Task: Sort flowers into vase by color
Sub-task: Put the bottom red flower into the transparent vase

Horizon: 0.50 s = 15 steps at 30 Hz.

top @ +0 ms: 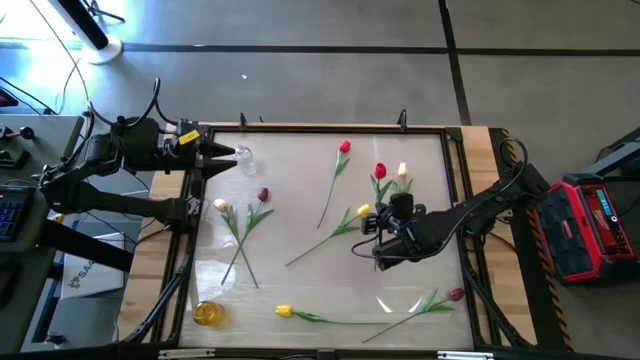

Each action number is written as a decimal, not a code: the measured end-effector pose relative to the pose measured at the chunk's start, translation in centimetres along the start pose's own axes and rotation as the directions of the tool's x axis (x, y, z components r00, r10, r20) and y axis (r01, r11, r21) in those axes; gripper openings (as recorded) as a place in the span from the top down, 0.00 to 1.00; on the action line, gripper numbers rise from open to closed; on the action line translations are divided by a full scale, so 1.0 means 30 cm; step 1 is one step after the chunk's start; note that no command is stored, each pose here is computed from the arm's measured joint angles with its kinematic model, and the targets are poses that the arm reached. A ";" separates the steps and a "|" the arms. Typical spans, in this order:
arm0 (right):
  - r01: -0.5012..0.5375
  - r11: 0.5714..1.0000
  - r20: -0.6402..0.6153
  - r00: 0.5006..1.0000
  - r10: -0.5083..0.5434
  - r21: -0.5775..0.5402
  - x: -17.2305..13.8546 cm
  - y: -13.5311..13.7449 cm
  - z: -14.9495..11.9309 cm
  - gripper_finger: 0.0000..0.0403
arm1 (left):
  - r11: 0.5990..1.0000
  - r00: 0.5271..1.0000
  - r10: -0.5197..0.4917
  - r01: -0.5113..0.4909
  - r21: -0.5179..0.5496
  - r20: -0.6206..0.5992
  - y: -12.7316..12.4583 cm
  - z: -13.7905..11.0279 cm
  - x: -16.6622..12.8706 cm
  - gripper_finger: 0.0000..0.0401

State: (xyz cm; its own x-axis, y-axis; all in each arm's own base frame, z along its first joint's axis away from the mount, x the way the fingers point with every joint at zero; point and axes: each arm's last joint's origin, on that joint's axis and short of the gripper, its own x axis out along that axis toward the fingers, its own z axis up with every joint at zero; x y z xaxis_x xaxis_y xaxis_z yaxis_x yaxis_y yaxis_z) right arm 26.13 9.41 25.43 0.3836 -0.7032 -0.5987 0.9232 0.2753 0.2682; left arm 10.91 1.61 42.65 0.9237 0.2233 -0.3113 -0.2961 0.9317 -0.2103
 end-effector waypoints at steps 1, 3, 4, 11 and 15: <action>-0.003 1.000 -0.001 1.000 0.003 -0.012 0.002 0.003 0.001 1.00 | 1.000 1.000 0.000 0.000 0.000 0.000 0.000 0.000 0.000 0.61; -0.015 1.000 0.000 1.000 0.015 -0.022 0.003 0.008 0.001 1.00 | 1.000 1.000 0.000 0.000 0.000 0.000 0.000 0.000 0.000 0.61; -0.020 0.999 0.004 1.000 0.020 -0.029 0.002 0.010 0.003 1.00 | 1.000 1.000 0.000 0.000 -0.002 0.000 0.000 0.000 0.000 0.61; -0.177 0.983 0.116 0.977 0.181 -0.041 -0.056 0.037 0.073 1.00 | 1.000 1.000 0.001 -0.001 -0.024 -0.002 0.000 0.000 0.003 0.61; -0.248 0.956 0.145 0.952 0.271 -0.156 -0.090 0.054 0.148 1.00 | 1.000 1.000 0.002 -0.002 -0.024 -0.006 -0.001 0.000 0.007 0.61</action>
State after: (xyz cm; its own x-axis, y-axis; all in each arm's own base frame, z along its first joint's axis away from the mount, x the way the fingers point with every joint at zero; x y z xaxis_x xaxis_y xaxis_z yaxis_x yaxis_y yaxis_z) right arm 26.47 8.85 30.85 0.6116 -0.6898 -0.3875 0.7911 0.5402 0.2870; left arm 11.12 1.64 42.60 0.9218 0.2231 -0.3170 -0.3033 0.9243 -0.2317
